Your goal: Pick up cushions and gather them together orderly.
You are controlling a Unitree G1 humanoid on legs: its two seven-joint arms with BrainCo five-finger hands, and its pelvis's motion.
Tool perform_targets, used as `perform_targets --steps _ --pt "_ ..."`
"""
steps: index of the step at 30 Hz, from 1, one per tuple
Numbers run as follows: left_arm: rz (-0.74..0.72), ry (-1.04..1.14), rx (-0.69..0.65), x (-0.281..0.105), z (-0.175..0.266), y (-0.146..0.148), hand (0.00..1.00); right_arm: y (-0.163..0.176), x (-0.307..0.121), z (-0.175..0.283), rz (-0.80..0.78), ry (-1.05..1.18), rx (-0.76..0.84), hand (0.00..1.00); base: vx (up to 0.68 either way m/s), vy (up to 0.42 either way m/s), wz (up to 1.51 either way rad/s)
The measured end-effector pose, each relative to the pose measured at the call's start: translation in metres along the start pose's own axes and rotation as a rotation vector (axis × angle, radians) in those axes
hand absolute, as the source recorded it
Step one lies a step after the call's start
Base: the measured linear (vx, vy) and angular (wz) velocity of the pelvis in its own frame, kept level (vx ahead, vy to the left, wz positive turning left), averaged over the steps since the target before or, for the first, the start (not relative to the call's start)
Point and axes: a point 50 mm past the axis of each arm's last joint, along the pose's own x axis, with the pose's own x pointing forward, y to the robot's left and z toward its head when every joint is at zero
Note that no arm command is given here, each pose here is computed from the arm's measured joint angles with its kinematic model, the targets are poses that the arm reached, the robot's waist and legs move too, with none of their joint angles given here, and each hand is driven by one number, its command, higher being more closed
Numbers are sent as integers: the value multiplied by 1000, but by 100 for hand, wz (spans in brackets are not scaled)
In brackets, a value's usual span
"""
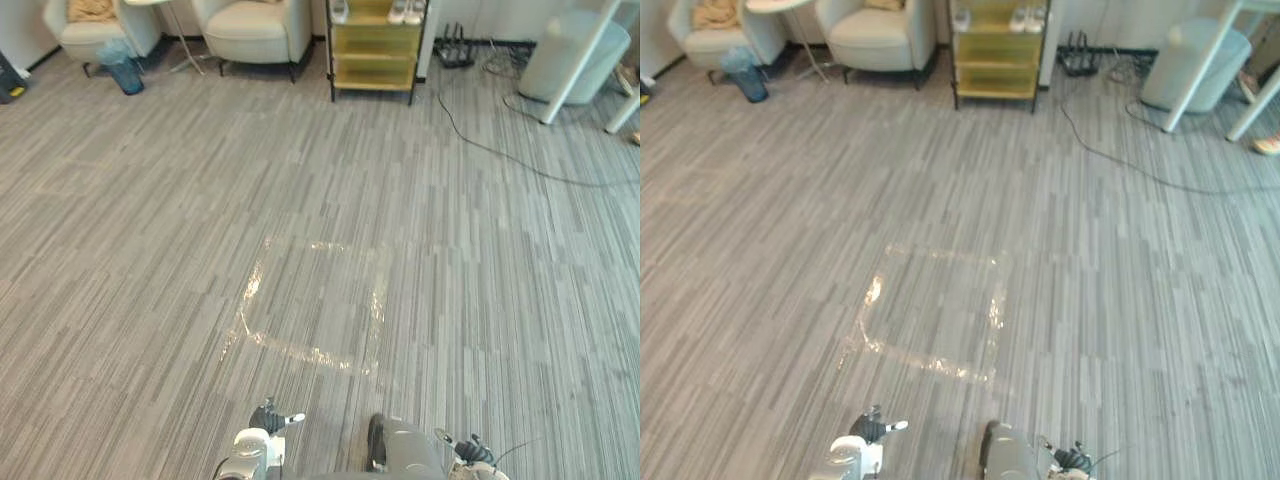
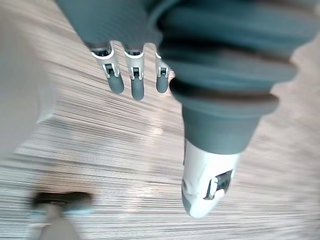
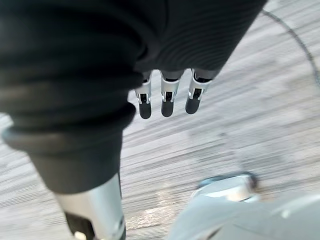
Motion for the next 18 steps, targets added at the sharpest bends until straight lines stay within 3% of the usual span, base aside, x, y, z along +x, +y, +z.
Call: perform_targets --steps 7,11,18 --pt "-28 -37 33 1 10 -7 0 6 1 7 2 -14 54 0 448 111 -6" --pt "-15 -14 87 5 9 4 0 15 1 1 14 22 58 0 620 204 1" --pt "-28 50 146 2 -8 9 0 -3 0 -12 -24 60 45 0 505 155 33"
